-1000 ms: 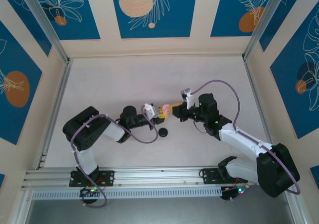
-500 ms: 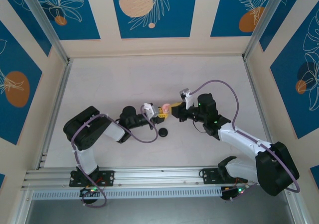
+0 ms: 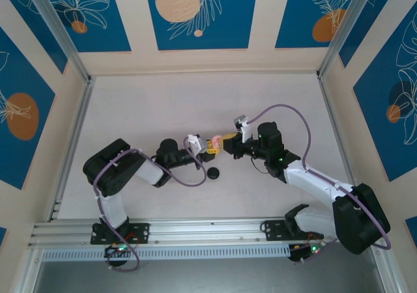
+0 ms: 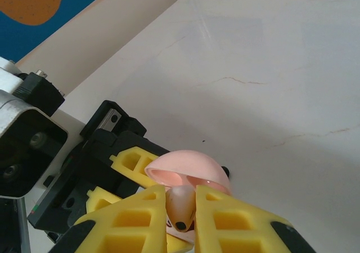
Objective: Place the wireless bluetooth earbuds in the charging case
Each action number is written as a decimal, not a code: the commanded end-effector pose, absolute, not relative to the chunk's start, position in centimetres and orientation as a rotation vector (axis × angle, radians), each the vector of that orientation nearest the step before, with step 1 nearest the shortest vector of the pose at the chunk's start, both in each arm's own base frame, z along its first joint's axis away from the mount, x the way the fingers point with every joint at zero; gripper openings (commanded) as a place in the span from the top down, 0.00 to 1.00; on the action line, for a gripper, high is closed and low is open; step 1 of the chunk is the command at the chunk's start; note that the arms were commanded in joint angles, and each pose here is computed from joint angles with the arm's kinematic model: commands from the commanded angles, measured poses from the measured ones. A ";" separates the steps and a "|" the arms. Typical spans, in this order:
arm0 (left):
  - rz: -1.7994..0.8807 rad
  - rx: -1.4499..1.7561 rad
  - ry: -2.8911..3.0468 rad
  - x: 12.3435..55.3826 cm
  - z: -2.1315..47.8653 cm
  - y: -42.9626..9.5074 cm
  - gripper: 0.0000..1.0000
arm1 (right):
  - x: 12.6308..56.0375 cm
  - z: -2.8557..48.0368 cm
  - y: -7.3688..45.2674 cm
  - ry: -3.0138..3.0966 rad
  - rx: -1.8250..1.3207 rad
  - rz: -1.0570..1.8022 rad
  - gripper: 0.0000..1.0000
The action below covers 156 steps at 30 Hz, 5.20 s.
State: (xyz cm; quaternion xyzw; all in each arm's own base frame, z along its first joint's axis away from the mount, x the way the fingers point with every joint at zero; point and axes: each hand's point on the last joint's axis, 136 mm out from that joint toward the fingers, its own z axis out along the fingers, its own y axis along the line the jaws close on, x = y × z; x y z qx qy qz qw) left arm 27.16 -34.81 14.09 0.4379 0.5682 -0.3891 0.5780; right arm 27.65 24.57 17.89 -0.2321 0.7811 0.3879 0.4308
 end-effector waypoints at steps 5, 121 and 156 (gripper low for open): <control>-0.930 1.011 1.242 26.5 16.6 -35.2 0.85 | 27.1 17.2 25.0 1.947 -0.629 0.985 0.85; -0.976 1.058 1.162 24.7 18.5 -35.0 0.85 | 25.8 21.8 22.8 2.048 -0.449 1.351 0.80; -0.971 1.056 1.152 24.7 18.8 -34.9 0.85 | 26.4 21.6 23.3 2.056 -0.465 1.371 0.85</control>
